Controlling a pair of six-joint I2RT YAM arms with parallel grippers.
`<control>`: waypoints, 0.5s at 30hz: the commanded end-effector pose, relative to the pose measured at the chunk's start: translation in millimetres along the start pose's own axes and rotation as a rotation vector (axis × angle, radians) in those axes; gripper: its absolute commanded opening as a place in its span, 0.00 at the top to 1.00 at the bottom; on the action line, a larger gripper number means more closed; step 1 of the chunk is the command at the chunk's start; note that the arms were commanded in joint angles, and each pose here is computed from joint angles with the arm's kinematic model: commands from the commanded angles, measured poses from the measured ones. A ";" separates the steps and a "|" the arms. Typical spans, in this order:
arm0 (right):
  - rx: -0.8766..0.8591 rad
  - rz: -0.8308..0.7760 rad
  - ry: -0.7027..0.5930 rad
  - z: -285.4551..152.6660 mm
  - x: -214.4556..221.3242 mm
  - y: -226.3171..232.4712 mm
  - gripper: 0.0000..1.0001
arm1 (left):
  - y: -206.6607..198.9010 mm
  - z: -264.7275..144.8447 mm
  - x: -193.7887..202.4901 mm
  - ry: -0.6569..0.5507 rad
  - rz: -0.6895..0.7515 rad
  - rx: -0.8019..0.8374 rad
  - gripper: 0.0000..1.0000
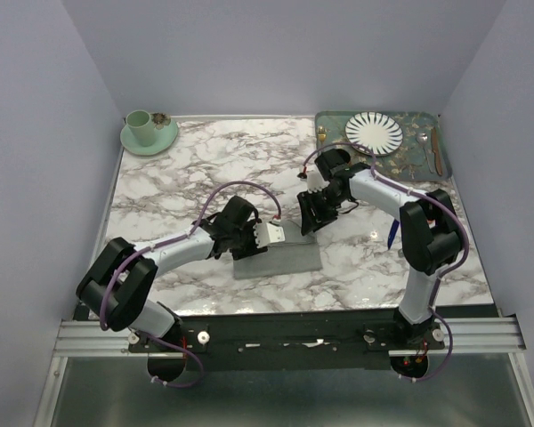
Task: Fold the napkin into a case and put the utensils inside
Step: Smooth out the 2/3-rectangle-folded napkin at the center of the board.
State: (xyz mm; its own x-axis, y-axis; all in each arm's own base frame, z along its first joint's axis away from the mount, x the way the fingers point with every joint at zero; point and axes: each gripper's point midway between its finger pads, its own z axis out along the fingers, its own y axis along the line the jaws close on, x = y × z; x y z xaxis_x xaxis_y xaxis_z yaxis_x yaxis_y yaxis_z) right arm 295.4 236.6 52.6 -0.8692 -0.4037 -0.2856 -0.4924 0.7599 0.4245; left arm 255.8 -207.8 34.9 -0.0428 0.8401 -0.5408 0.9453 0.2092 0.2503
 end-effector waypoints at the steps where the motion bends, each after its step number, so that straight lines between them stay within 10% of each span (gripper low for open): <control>1: 0.043 0.068 0.058 -13.6 15.6 -4.6 0.43 | 6.5 5.0 -7.2 -0.010 0.069 -0.011 0.46; 15: -0.091 0.139 0.132 -6.6 34.4 7.0 0.33 | 7.8 7.6 -16.3 -0.027 0.077 0.012 0.73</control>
State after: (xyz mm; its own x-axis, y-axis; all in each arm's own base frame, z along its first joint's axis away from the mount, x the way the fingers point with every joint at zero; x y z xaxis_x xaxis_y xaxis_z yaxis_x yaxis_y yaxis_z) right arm 279.6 223.7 47.1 -0.9182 -0.3599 -0.1657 -0.3948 0.7960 0.4588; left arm 261.2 -213.1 28.3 0.0054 0.8553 -0.5180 0.9506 0.1564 0.2681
